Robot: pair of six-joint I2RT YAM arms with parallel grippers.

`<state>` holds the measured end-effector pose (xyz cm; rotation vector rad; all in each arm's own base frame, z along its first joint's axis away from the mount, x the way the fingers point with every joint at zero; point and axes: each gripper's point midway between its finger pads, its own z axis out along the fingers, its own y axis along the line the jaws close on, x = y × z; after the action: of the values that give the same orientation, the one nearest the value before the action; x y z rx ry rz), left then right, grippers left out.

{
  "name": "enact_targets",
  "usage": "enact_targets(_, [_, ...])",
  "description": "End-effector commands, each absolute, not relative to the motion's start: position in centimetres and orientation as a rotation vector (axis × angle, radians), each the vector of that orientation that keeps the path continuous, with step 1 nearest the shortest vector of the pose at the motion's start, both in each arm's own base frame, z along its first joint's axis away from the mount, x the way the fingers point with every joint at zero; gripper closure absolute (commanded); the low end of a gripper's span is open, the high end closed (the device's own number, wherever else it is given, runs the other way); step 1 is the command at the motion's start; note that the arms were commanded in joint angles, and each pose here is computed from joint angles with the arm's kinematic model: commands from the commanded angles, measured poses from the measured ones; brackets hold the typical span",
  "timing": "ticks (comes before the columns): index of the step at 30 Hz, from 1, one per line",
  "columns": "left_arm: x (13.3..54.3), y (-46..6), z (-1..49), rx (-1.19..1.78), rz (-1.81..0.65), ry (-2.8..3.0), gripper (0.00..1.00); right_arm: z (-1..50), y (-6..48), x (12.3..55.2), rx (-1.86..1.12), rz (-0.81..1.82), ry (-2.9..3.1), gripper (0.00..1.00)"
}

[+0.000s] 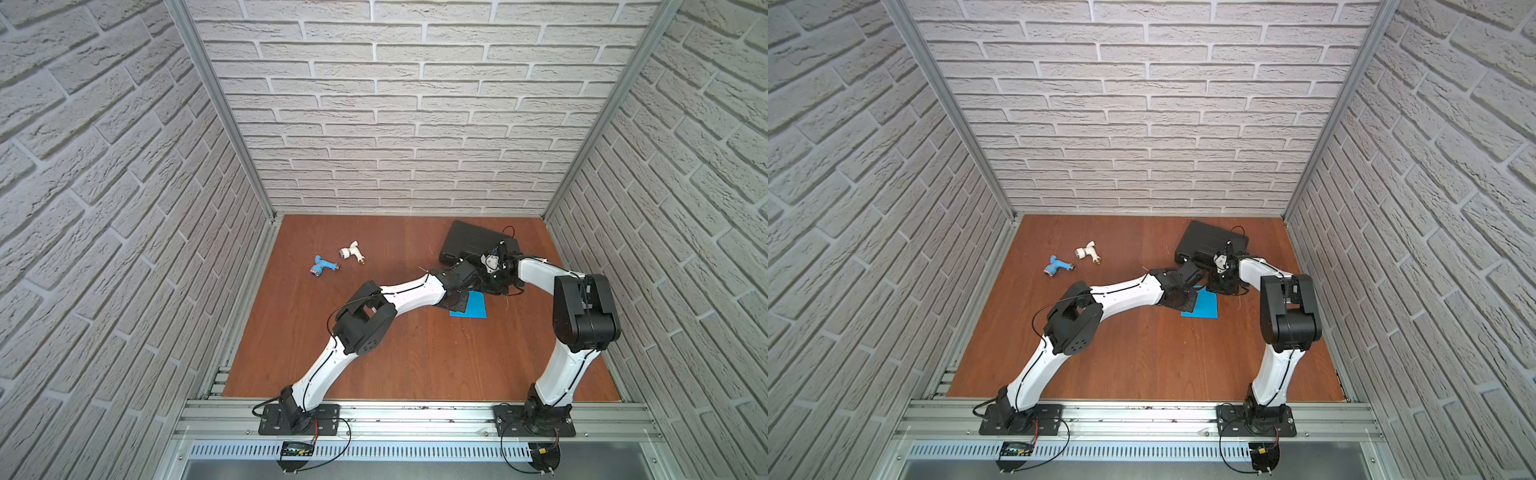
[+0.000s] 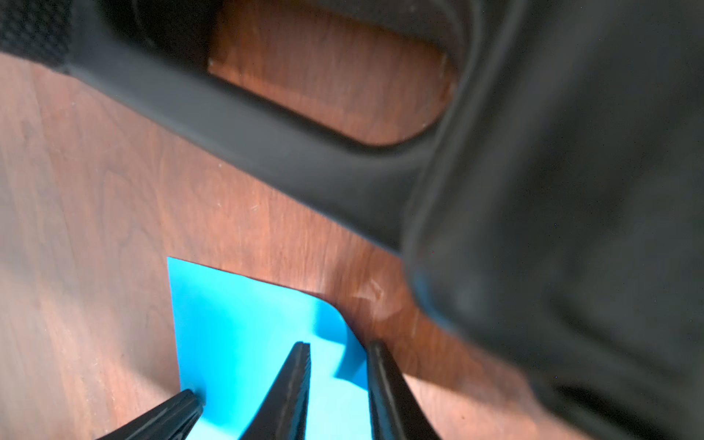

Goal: Fold the square paper along the opposite sides
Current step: Pick up the paper from the center of the board.

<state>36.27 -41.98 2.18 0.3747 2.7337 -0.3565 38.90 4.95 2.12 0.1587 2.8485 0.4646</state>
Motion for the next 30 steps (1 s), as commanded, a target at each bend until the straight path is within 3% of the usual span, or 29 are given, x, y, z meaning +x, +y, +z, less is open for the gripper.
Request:
enact_targets(1, [34.8,-38.9,-1.9,0.385,-0.184,2.848,1.0,1.9,6.1,37.9,0.131,0.514,2.864,0.73])
enact_targets(14, [34.7,-38.9,-2.0,0.397,-0.191,2.848,1.0,2.0,3.4,37.7,0.124,0.274,2.888,0.75])
enact_targets(19, [34.7,-39.0,-2.0,0.397,-0.196,2.85,1.0,1.8,3.1,37.8,0.125,0.25,2.892,0.98])
enact_targets(22, [34.6,-38.9,-2.1,0.402,-0.192,2.85,1.0,1.9,3.0,37.9,0.124,0.239,2.885,0.98])
enact_targets(30, [36.4,-37.1,2.8,0.434,-0.106,2.669,1.0,8.9,3.7,38.3,0.087,0.266,2.738,0.98])
